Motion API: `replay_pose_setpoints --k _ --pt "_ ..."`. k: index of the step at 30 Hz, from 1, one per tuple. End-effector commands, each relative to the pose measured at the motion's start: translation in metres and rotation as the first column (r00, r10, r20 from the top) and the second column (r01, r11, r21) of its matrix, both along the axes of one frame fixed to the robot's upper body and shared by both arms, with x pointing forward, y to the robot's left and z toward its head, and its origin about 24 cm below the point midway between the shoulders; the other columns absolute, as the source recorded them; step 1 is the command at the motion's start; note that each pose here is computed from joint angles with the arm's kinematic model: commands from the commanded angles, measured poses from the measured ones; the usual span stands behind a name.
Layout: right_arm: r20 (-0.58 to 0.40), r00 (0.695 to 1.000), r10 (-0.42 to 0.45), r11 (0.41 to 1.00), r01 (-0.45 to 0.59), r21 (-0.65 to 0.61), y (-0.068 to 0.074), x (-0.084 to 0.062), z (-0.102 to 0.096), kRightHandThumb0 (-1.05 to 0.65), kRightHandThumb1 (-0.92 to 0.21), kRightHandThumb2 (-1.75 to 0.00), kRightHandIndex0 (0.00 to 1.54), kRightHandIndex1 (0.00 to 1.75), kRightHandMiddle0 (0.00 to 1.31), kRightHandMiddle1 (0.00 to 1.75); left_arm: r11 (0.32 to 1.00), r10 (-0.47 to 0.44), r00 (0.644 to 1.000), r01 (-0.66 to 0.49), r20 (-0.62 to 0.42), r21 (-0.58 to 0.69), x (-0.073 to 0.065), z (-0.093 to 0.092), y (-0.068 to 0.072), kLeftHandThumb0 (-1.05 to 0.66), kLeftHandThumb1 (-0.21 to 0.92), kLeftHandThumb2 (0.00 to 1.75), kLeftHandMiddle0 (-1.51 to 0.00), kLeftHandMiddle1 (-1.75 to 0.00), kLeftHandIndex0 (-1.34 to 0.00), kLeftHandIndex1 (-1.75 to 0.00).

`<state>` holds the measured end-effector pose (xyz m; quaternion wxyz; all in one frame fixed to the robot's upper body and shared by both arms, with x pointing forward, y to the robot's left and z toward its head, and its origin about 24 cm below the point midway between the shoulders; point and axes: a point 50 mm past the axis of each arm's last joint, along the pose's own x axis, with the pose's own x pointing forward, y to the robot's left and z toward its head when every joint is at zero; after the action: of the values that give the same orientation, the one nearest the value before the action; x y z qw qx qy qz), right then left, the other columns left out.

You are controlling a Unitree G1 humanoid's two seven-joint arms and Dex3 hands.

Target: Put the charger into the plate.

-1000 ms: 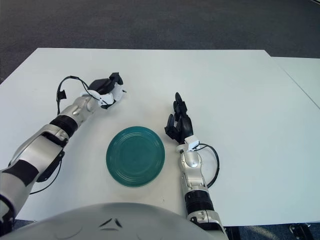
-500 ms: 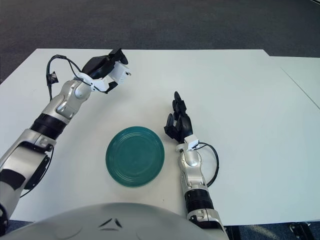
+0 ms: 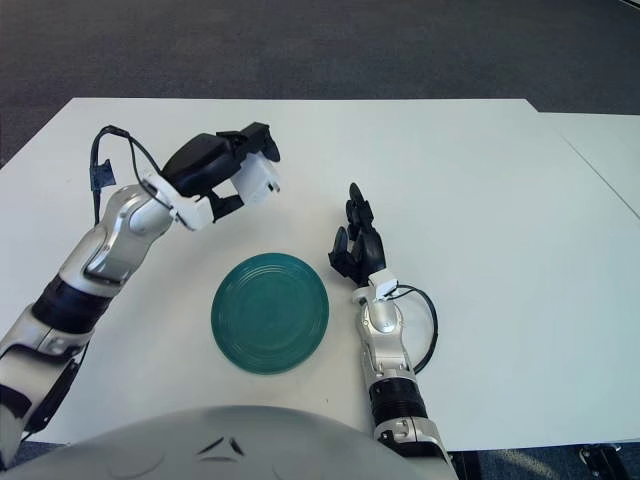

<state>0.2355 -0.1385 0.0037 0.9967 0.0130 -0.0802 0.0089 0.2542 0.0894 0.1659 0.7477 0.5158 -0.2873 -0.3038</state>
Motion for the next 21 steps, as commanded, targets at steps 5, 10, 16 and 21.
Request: replay_pose_setpoints --k 5,10,16,21 --pt "-0.195 0.981 -0.019 1.0 0.014 -0.027 -0.004 -0.033 -0.043 -0.96 -0.92 -0.94 0.0 0.0 0.0 0.06 0.975 -0.137 0.989 0.146 -0.061 0.169 -0.033 -0.013 -0.006 0.0 0.07 1.59 -0.78 -1.72 -0.59 -1.75" --pt "-0.202 0.979 -0.018 0.999 0.012 -0.031 -0.005 -0.034 -0.045 -0.95 -0.92 -0.94 0.0 0.0 0.0 0.05 0.919 -0.191 0.965 0.24 -0.18 0.313 -0.054 -0.019 -0.013 0.0 0.05 1.61 -0.8 -1.7 -0.6 -1.75" --pt "-0.206 0.978 -0.014 1.0 0.008 -0.028 -0.004 -0.033 -0.046 -0.94 -0.92 -0.95 0.0 0.0 0.0 0.05 0.877 -0.207 0.953 0.28 -0.22 0.391 -0.056 -0.037 -0.015 0.0 0.06 1.6 -0.79 -1.71 -0.6 -1.75" --pt "-0.201 0.979 -0.023 0.999 0.014 -0.044 -0.004 -0.033 -0.046 -0.94 -0.92 -0.96 0.0 0.0 0.0 0.05 0.835 -0.275 0.942 0.334 -0.194 0.438 -0.059 -0.059 -0.015 -0.01 0.07 1.51 -0.77 -1.74 -0.73 -1.49"
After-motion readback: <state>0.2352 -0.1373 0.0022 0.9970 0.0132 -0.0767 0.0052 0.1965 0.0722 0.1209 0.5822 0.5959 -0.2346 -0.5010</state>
